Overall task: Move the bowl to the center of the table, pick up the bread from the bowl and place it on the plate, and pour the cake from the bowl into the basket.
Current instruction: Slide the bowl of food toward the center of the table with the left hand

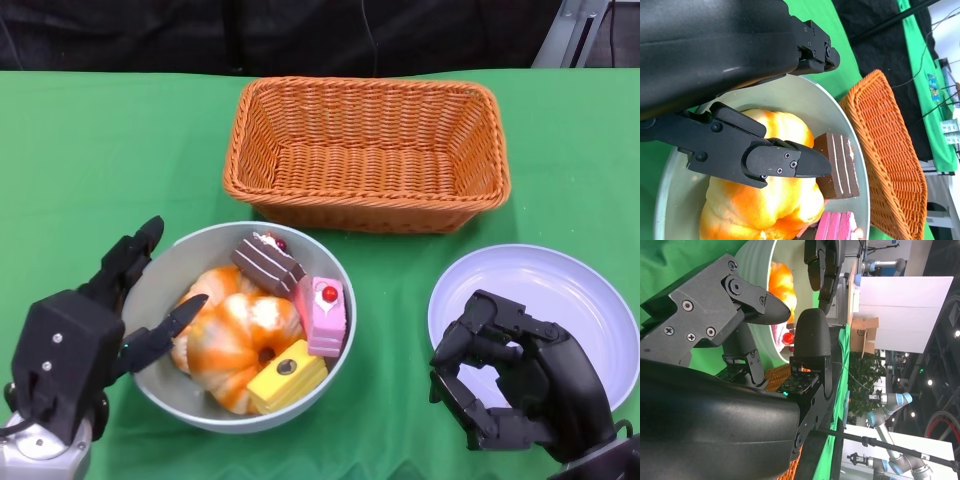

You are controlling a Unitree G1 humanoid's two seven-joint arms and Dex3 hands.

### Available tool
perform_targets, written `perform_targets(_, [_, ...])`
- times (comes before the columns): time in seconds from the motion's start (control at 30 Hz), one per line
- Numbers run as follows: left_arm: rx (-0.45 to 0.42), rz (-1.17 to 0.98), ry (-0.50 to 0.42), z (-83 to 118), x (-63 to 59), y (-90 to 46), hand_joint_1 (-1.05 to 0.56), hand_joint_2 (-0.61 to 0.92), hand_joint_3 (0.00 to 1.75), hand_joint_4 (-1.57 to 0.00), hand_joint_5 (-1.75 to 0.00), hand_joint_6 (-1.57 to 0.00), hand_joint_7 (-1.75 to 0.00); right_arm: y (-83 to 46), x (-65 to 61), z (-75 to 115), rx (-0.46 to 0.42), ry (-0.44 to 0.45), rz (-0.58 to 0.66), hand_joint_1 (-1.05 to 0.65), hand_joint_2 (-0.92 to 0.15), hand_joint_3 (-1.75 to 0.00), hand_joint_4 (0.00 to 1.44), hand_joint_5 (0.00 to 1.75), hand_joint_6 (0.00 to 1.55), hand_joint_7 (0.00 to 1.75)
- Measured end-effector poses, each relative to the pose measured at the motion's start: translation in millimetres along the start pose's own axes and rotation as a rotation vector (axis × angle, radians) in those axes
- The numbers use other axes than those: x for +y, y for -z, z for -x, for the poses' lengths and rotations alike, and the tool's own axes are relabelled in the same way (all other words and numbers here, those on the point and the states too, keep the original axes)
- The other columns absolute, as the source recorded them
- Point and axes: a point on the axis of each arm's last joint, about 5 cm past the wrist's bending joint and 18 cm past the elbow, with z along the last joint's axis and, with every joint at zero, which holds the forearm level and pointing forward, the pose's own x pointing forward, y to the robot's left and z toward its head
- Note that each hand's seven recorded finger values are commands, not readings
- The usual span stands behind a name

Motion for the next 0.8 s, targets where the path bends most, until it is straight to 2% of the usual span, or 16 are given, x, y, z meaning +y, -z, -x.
perform_targets(0.27, [0.014,0.035,0.029,2,-14.0,-5.5,-0.61,0.92,0.35,-0.12,0.00,-0.12,0.00,0.0,1.1,-0.3,0.000,0.005,0.001,-0.09,-0.45,-1.07,0.72,1.63,0.67,1.36])
perform_targets(0.57, [0.014,0.065,0.056,4,-22.5,-7.7,-0.62,0.92,0.35,-0.12,0.00,-0.11,0.00,0.1,1.3,-0.3,0.003,0.004,0.005,-0.08,-0.45,-1.08,0.71,1.63,0.66,1.36])
perform_targets(0.8, [-0.006,0.115,0.114,6,-26.6,-10.9,-0.63,0.92,0.34,-0.12,0.00,-0.11,0.00,0.1,1.4,-0.3,0.004,0.005,0.008,-0.08,-0.45,-1.08,0.72,1.63,0.67,1.35])
